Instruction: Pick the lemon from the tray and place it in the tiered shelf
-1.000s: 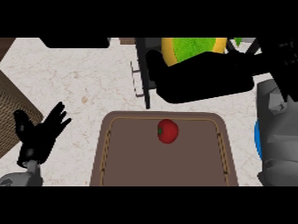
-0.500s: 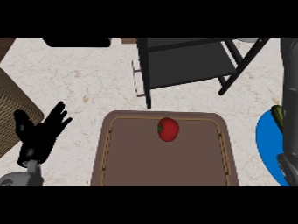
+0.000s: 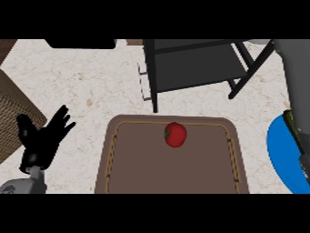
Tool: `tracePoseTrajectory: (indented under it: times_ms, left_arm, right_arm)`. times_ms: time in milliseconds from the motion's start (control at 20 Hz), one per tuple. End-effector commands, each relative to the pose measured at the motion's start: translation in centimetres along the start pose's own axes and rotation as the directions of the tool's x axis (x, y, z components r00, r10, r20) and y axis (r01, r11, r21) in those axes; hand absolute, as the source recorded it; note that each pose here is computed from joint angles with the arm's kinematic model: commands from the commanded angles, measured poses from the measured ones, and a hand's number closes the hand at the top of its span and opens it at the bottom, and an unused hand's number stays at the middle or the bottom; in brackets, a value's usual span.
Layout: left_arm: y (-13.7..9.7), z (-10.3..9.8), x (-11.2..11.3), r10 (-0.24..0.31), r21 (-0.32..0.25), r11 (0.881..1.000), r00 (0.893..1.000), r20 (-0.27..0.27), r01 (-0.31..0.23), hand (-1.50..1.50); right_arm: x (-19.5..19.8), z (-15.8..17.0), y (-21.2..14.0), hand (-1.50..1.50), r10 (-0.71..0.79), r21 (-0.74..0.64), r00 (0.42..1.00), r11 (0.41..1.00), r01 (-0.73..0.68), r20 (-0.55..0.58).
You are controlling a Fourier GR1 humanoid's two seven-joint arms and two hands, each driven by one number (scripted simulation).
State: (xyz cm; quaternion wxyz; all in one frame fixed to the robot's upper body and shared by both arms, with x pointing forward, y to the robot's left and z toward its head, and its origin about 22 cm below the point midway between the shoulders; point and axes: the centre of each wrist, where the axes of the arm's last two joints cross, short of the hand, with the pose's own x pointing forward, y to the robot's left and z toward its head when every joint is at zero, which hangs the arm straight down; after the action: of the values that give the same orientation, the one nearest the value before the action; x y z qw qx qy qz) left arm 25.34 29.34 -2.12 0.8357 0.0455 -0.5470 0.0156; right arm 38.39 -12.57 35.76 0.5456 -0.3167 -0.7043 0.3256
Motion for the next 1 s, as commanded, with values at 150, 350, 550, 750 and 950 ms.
tracePoseTrajectory:
  times_ms: [150,350,550,750,950]
  left_arm:
    - [-1.6,0.1,-1.1,0.009,-0.025,1.0,0.999,-0.037,-0.01,0.0]
    - [1.2,1.1,0.8,0.006,-0.011,1.0,0.999,-0.037,-0.007,0.0]
    - [-1.4,0.0,0.3,0.013,-0.006,1.0,0.999,-0.04,-0.013,0.0]
    - [-1.1,1.7,0.7,0.005,-0.023,1.0,1.0,-0.03,-0.006,0.0]
    - [-0.7,0.1,-1.5,0.0,-0.013,1.0,0.999,-0.048,-0.001,0.0]
  right_arm:
    - [-2.6,-3.1,3.9,1.5,0.032,-0.002,0.999,0.999,-0.032,-0.004]
    - [-2.5,-4.1,2.1,1.5,0.043,-0.015,0.999,0.999,-0.043,-0.007]
    - [-2.8,-4.9,3.7,1.5,0.003,-0.025,0.999,1.0,-0.002,0.042]
    - [-3.0,-5.4,4.5,1.5,0.001,-0.009,0.998,1.0,0.0,0.067]
    - [-3.3,-5.7,3.4,1.5,-0.016,-0.017,0.998,1.0,0.017,0.054]
